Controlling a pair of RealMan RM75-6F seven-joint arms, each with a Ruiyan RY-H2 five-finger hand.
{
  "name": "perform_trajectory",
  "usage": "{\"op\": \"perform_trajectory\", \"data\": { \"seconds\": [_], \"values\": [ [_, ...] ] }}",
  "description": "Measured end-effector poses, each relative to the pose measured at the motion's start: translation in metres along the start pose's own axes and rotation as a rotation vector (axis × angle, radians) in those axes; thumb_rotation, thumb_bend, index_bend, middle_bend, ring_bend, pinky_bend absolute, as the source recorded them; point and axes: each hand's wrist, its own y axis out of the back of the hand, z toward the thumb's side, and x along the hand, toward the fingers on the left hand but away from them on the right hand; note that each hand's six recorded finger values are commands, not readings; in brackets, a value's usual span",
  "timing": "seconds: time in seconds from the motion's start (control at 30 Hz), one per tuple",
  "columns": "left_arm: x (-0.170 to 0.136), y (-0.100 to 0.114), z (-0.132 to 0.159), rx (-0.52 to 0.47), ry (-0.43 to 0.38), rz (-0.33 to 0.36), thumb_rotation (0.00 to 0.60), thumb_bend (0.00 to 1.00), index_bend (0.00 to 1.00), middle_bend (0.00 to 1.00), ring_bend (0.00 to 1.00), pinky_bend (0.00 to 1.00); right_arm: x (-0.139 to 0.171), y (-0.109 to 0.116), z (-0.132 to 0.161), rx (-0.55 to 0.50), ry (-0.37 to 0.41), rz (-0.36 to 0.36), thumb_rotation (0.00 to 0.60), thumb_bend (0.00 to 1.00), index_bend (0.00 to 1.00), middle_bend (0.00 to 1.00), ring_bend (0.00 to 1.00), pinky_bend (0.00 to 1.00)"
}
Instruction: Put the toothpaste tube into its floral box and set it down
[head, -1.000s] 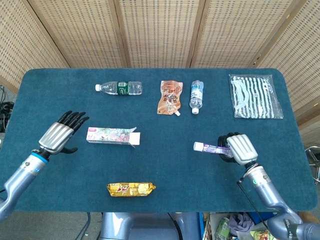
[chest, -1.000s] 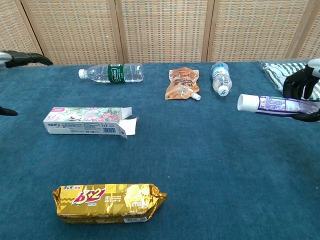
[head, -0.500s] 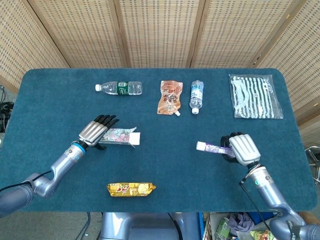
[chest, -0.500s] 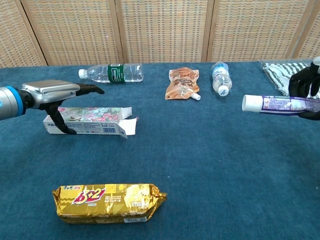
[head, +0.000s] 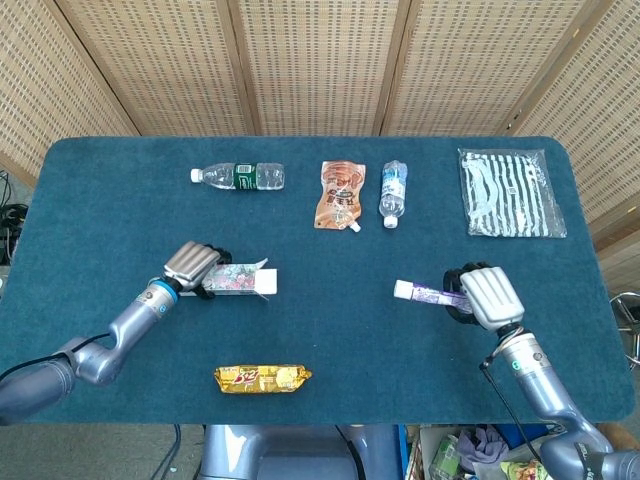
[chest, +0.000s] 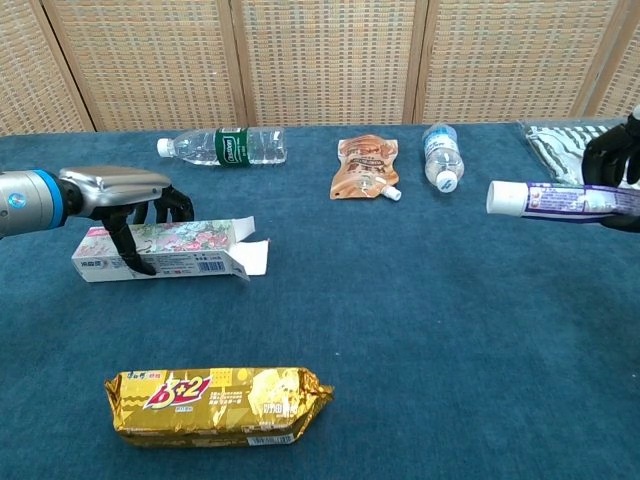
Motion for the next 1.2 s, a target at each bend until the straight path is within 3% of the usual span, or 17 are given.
{"op": "perform_trajectory", "data": {
  "seconds": [0.17, 0.5, 0.73, 1.0, 1.2],
  "values": [
    [-0.002, 0.015, 0.006, -0.013, -0.021, 0.043, 0.6, 0.19, 0.45, 0.45, 0.41, 0.46, 0.004, 0.006, 0.002, 0.006, 0.004, -0.014, 0.6, 0.76, 0.58, 0.61, 0.43, 0.39],
    [0.002, 0.075, 0.034, 0.059, -0.117, 0.142, 0.6, 0.19, 0.46, 0.45, 0.41, 0.43, 0.011, 0.019, 0.01, 0.059, 0.022, -0.025, 0.6, 0.76, 0.58, 0.61, 0.43, 0.39],
    [0.015, 0.118, 0.091, 0.187, -0.247, 0.202, 0.6, 0.19, 0.48, 0.45, 0.41, 0.42, 0.013, 0.033, 0.019, 0.059, 0.016, -0.046, 0.6, 0.76, 0.58, 0.61, 0.43, 0.39],
    [0.038, 0.132, 0.151, 0.226, -0.344, 0.2, 0.6, 0.19, 0.48, 0.45, 0.41, 0.42, 0.01, 0.046, 0.02, 0.075, -0.013, -0.07, 0.6, 0.76, 0.58, 0.61, 0.43, 0.39],
    [0.05, 0.138, 0.178, 0.246, -0.374, 0.204, 0.6, 0.19, 0.48, 0.45, 0.41, 0.42, 0.008, 0.054, 0.02, 0.08, -0.026, -0.079, 0.6, 0.76, 0.58, 0.61, 0.43, 0.39]
  ]
}}
